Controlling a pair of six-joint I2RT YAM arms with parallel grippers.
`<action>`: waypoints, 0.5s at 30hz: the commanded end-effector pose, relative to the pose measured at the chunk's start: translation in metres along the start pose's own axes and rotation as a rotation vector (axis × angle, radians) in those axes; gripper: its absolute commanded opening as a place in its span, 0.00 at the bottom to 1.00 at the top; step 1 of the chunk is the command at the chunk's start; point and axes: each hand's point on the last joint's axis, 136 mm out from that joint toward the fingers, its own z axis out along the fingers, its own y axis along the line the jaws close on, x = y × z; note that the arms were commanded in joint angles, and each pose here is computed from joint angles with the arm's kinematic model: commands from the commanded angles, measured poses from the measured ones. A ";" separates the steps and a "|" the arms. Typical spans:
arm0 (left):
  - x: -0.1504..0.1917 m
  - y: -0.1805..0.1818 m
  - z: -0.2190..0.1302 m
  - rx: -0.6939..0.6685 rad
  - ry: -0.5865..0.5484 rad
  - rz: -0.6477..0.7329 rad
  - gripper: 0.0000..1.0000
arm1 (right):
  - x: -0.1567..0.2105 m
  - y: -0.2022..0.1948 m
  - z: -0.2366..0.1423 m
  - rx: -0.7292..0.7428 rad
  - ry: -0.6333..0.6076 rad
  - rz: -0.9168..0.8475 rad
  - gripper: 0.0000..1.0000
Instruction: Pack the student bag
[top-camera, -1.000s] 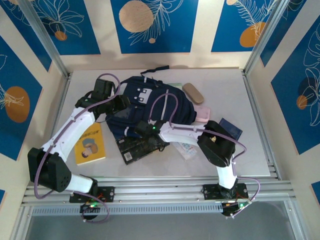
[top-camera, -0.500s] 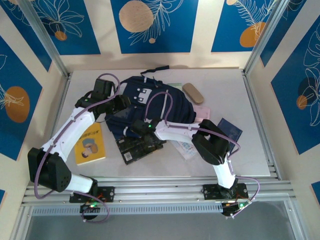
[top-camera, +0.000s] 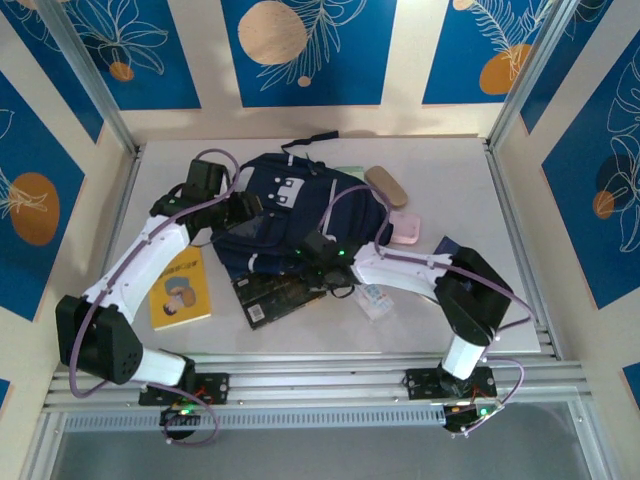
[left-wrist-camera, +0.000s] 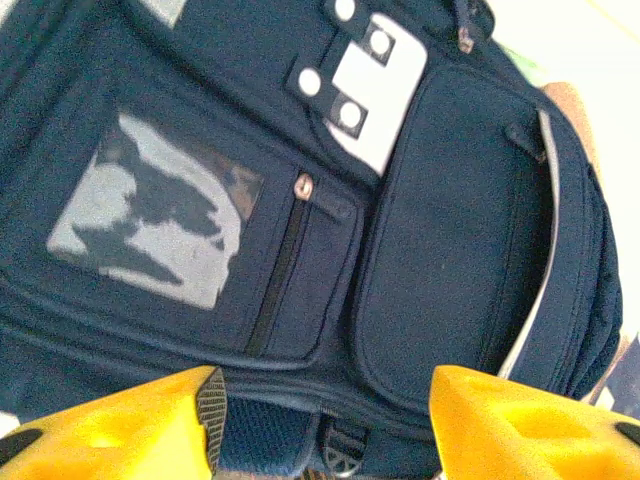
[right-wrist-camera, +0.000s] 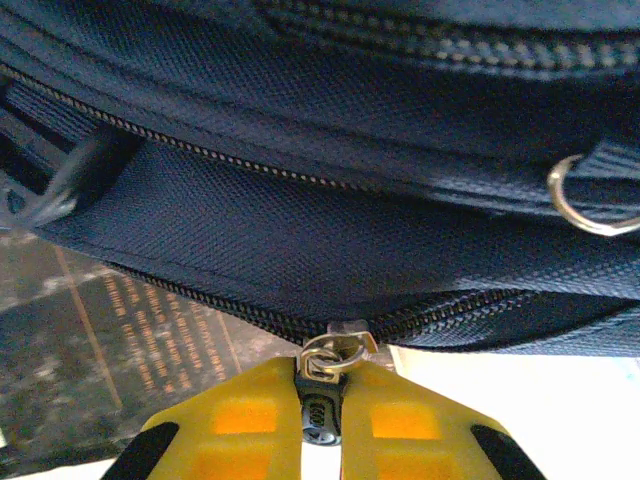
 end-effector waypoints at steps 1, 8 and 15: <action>0.030 0.002 -0.013 0.059 0.088 -0.103 0.60 | 0.006 0.020 -0.009 -0.178 0.044 0.073 0.00; 0.105 0.031 0.002 0.129 0.218 -0.389 0.69 | 0.007 0.034 -0.018 -0.326 0.063 0.128 0.00; 0.116 0.046 0.029 0.096 0.199 -0.495 0.68 | 0.010 0.049 -0.016 -0.387 0.079 0.139 0.00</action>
